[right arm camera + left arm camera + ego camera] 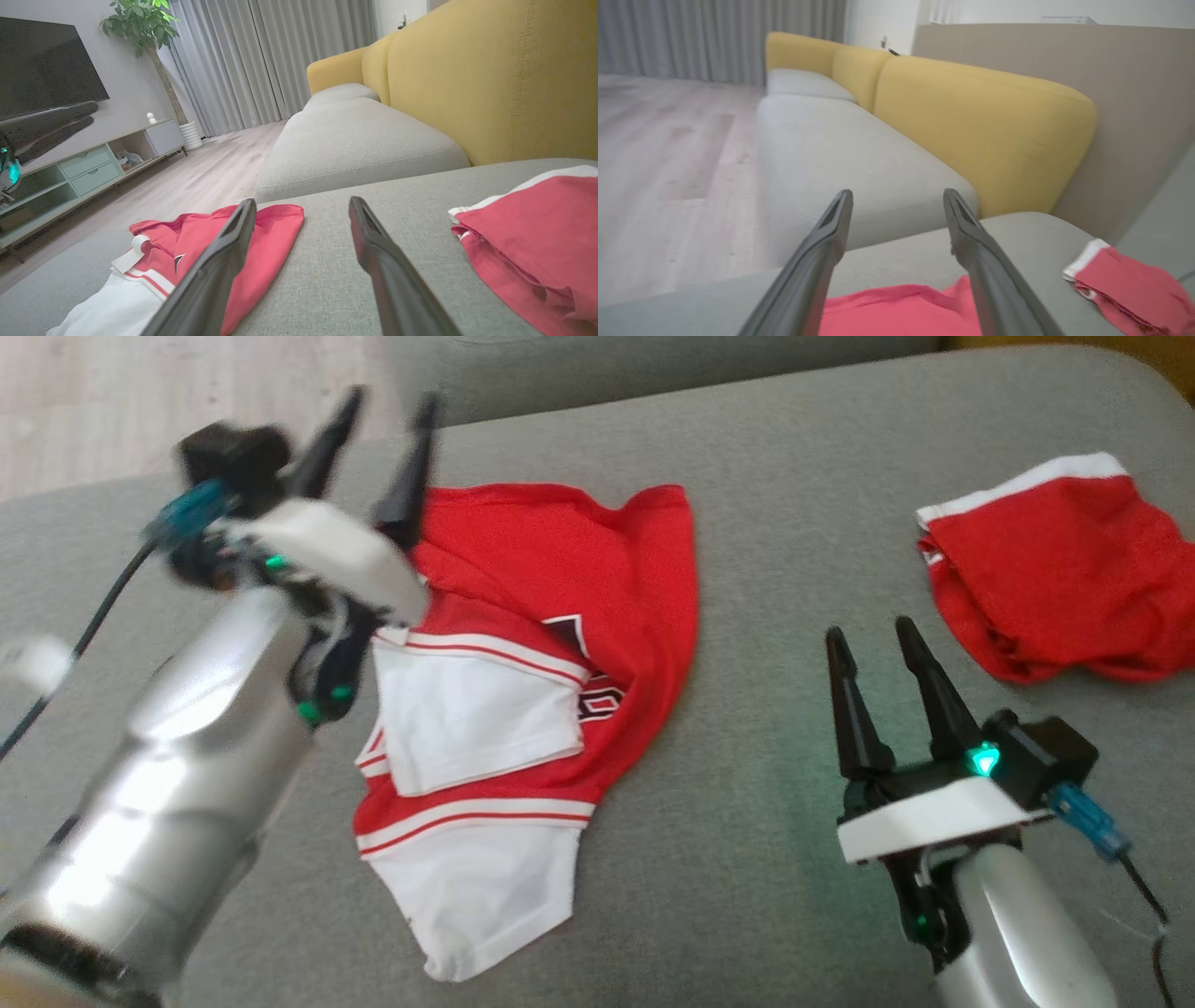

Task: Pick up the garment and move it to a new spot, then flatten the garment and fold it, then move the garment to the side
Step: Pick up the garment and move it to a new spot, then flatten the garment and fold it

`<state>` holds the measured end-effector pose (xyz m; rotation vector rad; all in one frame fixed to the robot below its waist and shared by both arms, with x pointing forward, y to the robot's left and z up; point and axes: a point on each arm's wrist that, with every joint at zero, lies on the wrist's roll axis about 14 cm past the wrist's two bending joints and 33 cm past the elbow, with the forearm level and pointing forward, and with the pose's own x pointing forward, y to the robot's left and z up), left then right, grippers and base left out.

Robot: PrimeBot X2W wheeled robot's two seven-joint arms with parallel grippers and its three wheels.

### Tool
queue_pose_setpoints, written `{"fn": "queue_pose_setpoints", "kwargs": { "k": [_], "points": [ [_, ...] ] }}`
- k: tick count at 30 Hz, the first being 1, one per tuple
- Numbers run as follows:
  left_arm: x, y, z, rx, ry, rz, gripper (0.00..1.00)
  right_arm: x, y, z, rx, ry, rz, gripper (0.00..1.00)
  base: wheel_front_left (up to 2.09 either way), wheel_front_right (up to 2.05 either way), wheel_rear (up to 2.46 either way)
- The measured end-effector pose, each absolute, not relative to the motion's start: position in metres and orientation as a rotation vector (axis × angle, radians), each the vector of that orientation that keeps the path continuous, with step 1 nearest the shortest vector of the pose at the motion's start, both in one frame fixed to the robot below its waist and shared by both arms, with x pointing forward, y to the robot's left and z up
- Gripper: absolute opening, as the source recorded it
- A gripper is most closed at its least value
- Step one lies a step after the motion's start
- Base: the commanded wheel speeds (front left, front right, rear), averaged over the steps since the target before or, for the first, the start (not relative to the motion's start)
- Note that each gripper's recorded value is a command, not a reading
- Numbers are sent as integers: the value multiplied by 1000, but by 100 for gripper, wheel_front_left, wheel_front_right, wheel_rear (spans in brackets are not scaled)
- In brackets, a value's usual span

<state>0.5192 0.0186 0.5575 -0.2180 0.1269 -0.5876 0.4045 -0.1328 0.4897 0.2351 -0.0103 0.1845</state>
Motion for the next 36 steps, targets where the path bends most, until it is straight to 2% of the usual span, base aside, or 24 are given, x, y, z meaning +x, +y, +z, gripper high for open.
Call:
{"fn": "queue_pose_setpoints", "kwargs": {
  "k": [4, 11, 16, 18, 22, 27, 30, 36],
  "points": [
    [514, 69, 551, -212, 58, -452, 100, 401, -130, 485, 232, 3, 189, 100, 0, 0, 0],
    [457, 139, 506, -217, 88, -214, 100, 403, -121, 484, 206, 2, 216, 100, 0, 0, 0],
    [404, 154, 482, -299, 107, -99, 100, 401, -112, 480, 197, 16, 239, 100, 0, 0, 0],
    [386, 154, 471, -329, 128, -65, 100, 402, -114, 476, 286, 33, 217, 100, 0, 0, 0],
    [375, 162, 470, -335, 111, -30, 100, 410, -103, 467, 244, 65, 249, 100, 0, 0, 0],
    [379, 169, 469, -326, 96, -16, 100, 452, -105, 452, 164, 180, 232, 100, 0, 0, 0],
    [386, 168, 460, -325, 115, -18, 100, 493, -98, 439, 115, 281, 231, 100, 0, 0, 0],
    [398, 167, 453, -330, 125, -7, 100, 533, -88, 405, 56, 442, 241, 100, 0, 0, 0]
  ]
}}
